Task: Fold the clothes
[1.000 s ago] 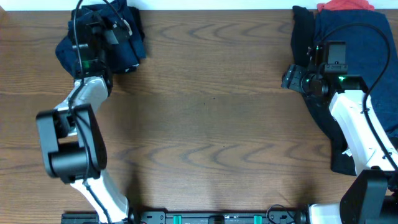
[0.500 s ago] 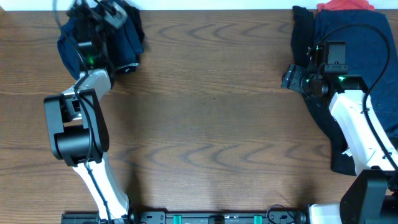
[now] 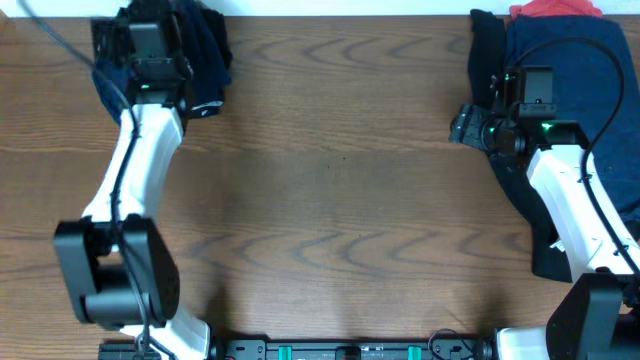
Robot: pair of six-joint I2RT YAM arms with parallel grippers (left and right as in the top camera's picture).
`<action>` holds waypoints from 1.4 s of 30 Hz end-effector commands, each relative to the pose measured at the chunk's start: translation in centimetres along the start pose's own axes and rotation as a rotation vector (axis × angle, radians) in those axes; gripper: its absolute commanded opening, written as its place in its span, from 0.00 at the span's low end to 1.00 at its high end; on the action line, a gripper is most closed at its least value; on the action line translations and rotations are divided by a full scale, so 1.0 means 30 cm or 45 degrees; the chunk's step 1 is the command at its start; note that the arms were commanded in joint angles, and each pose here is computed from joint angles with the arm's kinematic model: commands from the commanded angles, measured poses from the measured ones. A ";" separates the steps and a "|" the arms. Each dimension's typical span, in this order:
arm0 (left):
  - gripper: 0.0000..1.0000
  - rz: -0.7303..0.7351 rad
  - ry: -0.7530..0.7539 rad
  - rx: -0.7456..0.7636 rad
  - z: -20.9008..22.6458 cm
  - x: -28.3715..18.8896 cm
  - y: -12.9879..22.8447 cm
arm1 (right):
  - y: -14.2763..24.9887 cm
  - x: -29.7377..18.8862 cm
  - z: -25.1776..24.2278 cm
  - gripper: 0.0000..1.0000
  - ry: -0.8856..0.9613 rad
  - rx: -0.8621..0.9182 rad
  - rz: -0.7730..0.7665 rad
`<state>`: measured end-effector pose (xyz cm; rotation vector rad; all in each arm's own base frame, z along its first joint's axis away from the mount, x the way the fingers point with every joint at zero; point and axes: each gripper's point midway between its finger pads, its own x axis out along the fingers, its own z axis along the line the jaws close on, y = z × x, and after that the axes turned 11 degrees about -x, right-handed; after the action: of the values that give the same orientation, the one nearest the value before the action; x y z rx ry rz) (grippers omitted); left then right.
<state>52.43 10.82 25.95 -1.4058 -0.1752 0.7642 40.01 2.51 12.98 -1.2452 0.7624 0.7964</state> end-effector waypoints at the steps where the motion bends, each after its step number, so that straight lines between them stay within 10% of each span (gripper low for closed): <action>1: 0.98 0.062 0.113 -0.251 -0.036 -0.002 0.025 | 0.007 0.013 0.005 0.81 0.008 -0.021 0.008; 42: 0.96 -0.095 0.009 -0.376 0.185 0.599 0.420 | 0.046 0.012 0.000 0.78 0.016 -0.024 0.069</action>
<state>58.43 24.34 10.40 -1.6676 -0.3362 0.6694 38.94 2.53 12.33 -1.2319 0.8031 0.8311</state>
